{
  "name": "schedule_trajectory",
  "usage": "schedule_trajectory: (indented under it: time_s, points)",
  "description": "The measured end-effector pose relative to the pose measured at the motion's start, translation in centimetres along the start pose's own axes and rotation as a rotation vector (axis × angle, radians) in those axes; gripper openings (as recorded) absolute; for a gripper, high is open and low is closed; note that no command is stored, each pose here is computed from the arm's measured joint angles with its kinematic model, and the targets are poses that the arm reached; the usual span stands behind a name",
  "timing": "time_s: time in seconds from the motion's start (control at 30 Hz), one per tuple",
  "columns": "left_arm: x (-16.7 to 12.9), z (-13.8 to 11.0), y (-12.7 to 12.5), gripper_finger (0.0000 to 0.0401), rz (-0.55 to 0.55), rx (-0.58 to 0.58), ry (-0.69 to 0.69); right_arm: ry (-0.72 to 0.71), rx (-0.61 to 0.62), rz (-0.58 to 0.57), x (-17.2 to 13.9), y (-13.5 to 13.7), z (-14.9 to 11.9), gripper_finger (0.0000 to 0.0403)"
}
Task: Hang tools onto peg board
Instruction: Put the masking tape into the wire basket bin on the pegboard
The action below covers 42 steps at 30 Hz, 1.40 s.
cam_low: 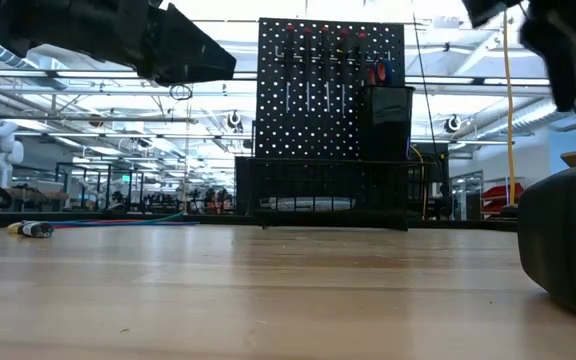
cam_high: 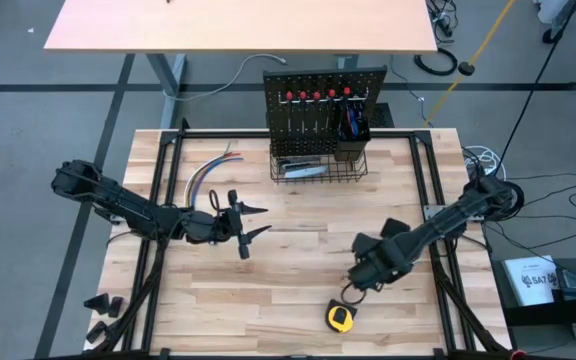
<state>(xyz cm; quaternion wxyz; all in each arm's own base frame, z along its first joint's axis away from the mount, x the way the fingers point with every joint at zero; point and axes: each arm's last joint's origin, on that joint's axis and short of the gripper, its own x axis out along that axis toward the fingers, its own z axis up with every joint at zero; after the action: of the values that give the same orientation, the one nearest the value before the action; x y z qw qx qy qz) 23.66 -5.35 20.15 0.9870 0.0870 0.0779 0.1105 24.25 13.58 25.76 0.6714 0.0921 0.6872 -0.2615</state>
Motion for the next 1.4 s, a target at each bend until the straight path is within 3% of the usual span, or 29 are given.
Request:
schedule_trajectory:
  time_s: [0.17, 0.43, 0.67, 1.07, 1.23, 1.4]
  points:
    - [0.0, -0.1, 0.0, 0.0217, -0.007, -0.003, 0.004, 0.005, 0.1, -0.014, 1.9, -2.6, -2.1, 0.0336]
    - [0.0, -0.1, 0.0, 0.0217, -0.007, -0.001, 0.008, -0.009, 0.264, 0.093, 6.8, -5.4, -4.6, 0.0336]
    - [0.2, -0.5, 0.2, 0.0217, 0.002, 0.012, 0.037, 0.009, 0.332, 0.203, 10.5, -5.1, -5.3, 0.0336]
    - [0.2, -0.5, 0.2, 0.0217, -0.003, 0.012, 0.039, 0.047, 0.367, 0.126, 13.0, -4.6, -5.7, 0.033]
    - [0.2, -0.5, 0.2, 0.0217, -0.003, 0.012, 0.039, 0.077, 0.317, 0.156, 13.6, -3.8, -5.4, 0.0277]
    - [0.2, -0.5, 0.2, 0.0217, -0.003, 0.009, 0.039, 0.077, 0.311, 0.215, 13.6, -3.3, -5.2, 0.015]
